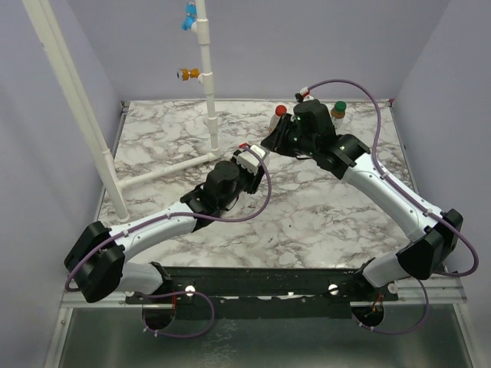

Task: Screw on the bottle caps
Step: Screw the bottle cap onto the plastic bottle.

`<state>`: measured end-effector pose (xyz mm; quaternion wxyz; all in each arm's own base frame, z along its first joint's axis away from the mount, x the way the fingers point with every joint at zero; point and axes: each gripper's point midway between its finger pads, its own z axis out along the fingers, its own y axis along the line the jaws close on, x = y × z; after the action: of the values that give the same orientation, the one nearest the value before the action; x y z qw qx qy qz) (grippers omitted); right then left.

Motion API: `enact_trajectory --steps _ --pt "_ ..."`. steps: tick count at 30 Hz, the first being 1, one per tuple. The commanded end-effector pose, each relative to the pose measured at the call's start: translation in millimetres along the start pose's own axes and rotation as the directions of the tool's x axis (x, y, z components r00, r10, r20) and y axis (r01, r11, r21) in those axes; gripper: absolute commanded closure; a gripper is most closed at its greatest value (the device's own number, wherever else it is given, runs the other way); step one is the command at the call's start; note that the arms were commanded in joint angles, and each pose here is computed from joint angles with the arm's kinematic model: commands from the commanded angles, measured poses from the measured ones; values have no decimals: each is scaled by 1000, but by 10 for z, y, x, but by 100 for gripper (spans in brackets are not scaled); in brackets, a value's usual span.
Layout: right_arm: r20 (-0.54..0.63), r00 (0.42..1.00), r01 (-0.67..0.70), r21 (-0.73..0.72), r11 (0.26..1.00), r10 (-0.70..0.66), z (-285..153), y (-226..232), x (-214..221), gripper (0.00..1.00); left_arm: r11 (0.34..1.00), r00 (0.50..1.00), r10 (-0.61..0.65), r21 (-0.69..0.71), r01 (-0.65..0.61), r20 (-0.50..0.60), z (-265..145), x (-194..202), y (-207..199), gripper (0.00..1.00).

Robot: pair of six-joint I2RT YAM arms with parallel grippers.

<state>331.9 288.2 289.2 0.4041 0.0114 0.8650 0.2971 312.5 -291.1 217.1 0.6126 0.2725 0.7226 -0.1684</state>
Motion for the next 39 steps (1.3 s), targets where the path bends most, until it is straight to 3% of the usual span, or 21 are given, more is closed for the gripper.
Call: enact_trajectory --steps 1,8,19,31,34,39 --pt "-222 974 0 181 984 41 2 -271 682 99 993 965 -37 -99 65 258 5 -878 205 100" --pt "-171 980 -66 184 981 98 21 -215 591 93 993 972 -28 -103 53 232 36 -758 196 100" --pt "-85 992 -79 142 987 92 -145 -25 247 74 993 985 -44 -97 60 164 -5 -448 180 100" --pt "10 998 -64 83 994 63 -445 99 -46 33 994 990 -71 -70 79 118 -33 -247 120 100" --pt "61 998 -22 50 998 19 -577 126 -152 22 997 990 -71 -22 74 118 -58 -242 46 100" --pt "135 979 172 -131 976 -154 -816 330 -203 16 984 988 -93 163 72 122 -179 -263 -230 100"
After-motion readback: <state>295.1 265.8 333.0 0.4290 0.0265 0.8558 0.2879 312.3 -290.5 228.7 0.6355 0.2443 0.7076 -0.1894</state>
